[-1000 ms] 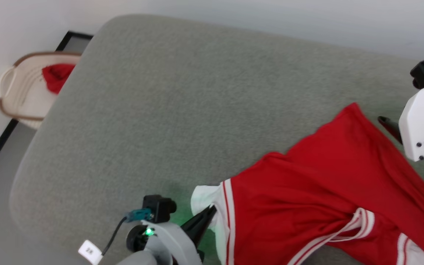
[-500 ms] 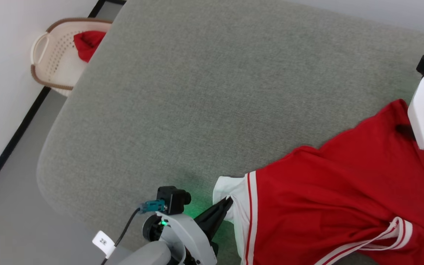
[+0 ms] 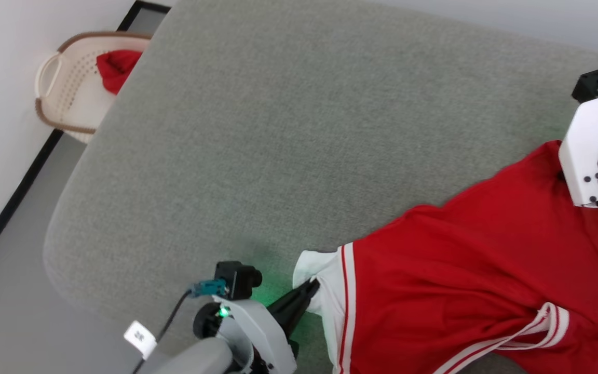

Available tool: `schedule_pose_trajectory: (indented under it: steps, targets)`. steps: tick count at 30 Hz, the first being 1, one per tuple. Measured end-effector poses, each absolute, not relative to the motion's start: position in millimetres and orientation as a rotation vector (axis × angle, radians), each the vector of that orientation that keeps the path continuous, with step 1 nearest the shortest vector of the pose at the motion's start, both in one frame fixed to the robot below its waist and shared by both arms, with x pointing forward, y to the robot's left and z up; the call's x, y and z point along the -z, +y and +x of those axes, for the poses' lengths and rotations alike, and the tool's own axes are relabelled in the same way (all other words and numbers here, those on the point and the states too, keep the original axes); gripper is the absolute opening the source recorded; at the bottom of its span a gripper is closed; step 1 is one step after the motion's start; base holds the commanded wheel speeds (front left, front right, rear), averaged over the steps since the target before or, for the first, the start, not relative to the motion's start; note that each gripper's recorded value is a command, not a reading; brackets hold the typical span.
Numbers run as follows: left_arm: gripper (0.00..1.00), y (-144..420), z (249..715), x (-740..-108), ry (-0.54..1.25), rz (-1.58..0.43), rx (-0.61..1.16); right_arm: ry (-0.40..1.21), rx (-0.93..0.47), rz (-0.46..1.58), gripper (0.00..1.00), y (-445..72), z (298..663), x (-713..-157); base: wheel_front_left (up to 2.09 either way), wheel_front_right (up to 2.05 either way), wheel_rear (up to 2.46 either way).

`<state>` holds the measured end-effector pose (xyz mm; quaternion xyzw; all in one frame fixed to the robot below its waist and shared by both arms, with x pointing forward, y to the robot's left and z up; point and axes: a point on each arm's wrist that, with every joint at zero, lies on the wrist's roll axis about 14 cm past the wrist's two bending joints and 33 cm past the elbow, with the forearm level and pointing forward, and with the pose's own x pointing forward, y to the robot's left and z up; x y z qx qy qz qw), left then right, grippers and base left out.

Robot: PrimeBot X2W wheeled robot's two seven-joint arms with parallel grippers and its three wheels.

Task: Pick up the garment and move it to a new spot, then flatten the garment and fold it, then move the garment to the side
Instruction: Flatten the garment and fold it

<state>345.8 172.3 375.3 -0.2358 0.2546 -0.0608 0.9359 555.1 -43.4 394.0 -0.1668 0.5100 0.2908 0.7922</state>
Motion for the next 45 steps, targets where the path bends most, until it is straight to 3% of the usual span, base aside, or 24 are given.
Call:
schedule_pose_trajectory:
  steps: [7,13,23,33,45]
  targets:
    - [0.00,191.1,357.1,-396.9,0.510,-0.406,0.152,0.990,-0.621,-0.326,0.00,-41.7,553.6,-425.9,0.00,0.00,0.00]
    - [0.00,220.8,381.3,-452.3,0.473,-0.269,0.187,0.748,-0.634,-0.294,0.00,-33.2,559.2,-497.9,0.00,0.00,0.00]
    - [0.00,252.7,442.4,-613.4,0.202,-0.070,0.197,0.308,-0.518,-0.247,0.00,-55.3,571.8,-635.0,0.00,0.00,0.00]
    - [0.00,218.7,491.4,-752.3,-0.052,0.042,0.215,-0.120,-0.404,-0.239,0.00,-70.3,557.8,-769.9,0.00,0.00,0.00]
    - [0.00,188.9,497.5,-887.4,-0.334,0.074,0.195,-0.349,-0.288,-0.268,0.00,-95.4,521.2,-863.4,0.00,0.00,0.00]
